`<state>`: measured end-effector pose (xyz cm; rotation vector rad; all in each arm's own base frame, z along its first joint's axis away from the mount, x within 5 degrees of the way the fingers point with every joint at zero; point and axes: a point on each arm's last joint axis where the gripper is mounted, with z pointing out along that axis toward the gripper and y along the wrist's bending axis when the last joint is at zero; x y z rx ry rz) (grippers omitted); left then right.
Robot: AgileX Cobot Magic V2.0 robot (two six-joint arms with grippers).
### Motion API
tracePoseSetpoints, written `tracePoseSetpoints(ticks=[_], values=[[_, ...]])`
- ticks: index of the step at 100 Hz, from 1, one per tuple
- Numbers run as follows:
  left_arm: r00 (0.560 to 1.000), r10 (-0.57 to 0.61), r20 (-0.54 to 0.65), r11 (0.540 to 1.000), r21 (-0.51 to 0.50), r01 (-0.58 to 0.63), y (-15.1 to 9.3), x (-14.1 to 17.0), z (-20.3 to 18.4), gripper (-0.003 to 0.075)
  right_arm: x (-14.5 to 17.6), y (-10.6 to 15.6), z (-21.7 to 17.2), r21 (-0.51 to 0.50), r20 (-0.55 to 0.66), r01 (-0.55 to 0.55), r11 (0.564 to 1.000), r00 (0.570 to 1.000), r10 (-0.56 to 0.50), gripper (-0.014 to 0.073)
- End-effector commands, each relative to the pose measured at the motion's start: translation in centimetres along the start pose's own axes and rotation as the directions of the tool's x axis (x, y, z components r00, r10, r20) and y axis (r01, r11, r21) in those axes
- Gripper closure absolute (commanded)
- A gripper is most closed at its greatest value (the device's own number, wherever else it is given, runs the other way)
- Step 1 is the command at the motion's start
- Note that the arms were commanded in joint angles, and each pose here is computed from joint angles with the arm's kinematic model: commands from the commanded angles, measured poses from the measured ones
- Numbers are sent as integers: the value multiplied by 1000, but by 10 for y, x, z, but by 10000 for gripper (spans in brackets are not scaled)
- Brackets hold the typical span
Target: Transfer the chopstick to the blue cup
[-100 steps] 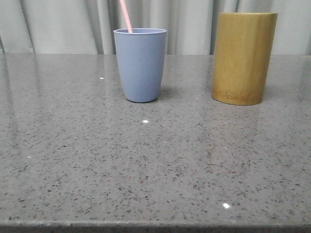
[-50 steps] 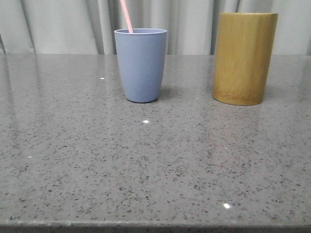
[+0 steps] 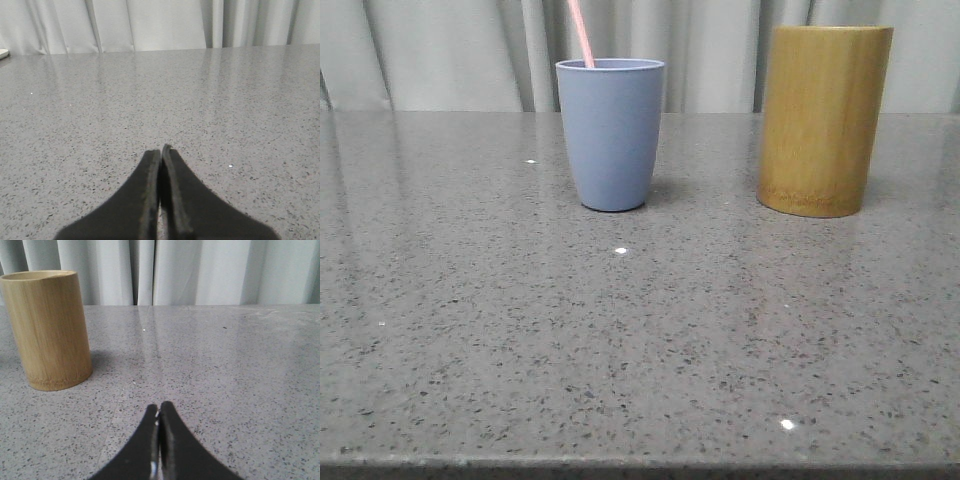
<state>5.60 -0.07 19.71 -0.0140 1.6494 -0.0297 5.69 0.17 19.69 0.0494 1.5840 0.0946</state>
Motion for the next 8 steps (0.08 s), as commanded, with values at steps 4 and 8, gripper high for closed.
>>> tracePoseSetpoints(ticks=[4,8], values=[[994,-7,110,1000,3,7,0,-7,-3,739,-8,0,-2,-2,95,18,1000,995,-18,657],[994,-7,110,1000,3,7,0,-7,-3,739,-8,0,-2,-2,95,18,1000,995,-18,657]])
